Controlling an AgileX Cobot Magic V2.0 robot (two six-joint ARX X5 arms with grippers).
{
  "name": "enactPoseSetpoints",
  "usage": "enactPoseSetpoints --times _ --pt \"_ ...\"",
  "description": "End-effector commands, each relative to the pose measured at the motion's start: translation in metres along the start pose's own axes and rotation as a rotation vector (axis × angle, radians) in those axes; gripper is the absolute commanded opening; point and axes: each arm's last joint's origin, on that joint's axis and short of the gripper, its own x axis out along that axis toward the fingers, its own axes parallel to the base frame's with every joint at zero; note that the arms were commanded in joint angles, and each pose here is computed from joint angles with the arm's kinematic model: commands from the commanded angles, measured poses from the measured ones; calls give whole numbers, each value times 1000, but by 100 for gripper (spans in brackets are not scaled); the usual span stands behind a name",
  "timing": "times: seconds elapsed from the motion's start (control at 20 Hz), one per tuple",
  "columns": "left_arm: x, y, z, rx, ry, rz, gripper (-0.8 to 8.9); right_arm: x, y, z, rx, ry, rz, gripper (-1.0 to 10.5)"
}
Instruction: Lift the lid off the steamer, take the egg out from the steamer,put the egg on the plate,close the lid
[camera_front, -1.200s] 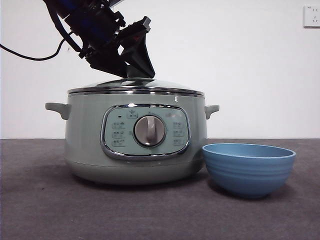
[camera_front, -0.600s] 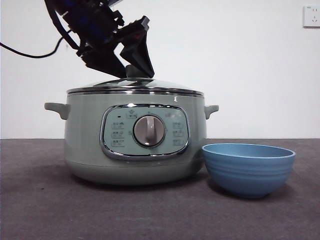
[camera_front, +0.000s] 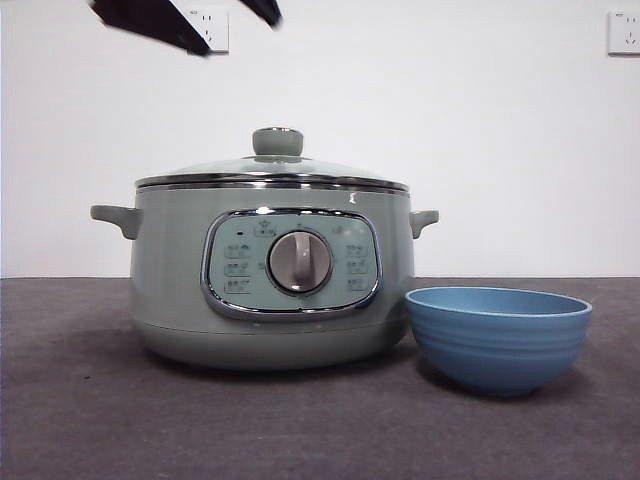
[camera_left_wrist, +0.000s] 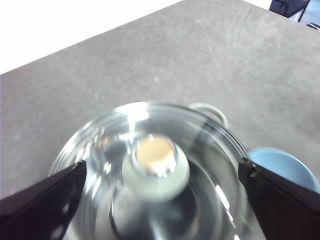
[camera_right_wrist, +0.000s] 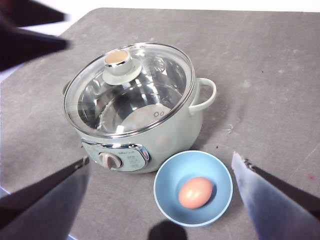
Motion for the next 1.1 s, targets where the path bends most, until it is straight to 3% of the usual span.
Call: enactPoseSetpoints --times 0.05,0.35,0.4,0.5,0.6,0.7,1.1 --pt "-30 -4 -6 -26 38 -1 531 3 0 -1 -13 15 2 481" --pt "-114 -18 -30 -102 121 -6 528 15 4 -1 -24 85 140 472" --pt "-124 -19 -34 -113 124 -6 482 17 4 -1 -21 98 164 471" --pt "-139 -22 -40 -124 122 -5 281 22 5 -1 -15 125 205 463" --pt "-148 -23 -43 -125 111 -4 15 26 5 -3 -10 157 223 256" --pt "-152 -24 -45 -132 106 -4 -8 29 5 -4 -4 189 217 -9" --pt "-152 -24 -45 -135 110 -1 -4 30 4 -6 0 213 202 2"
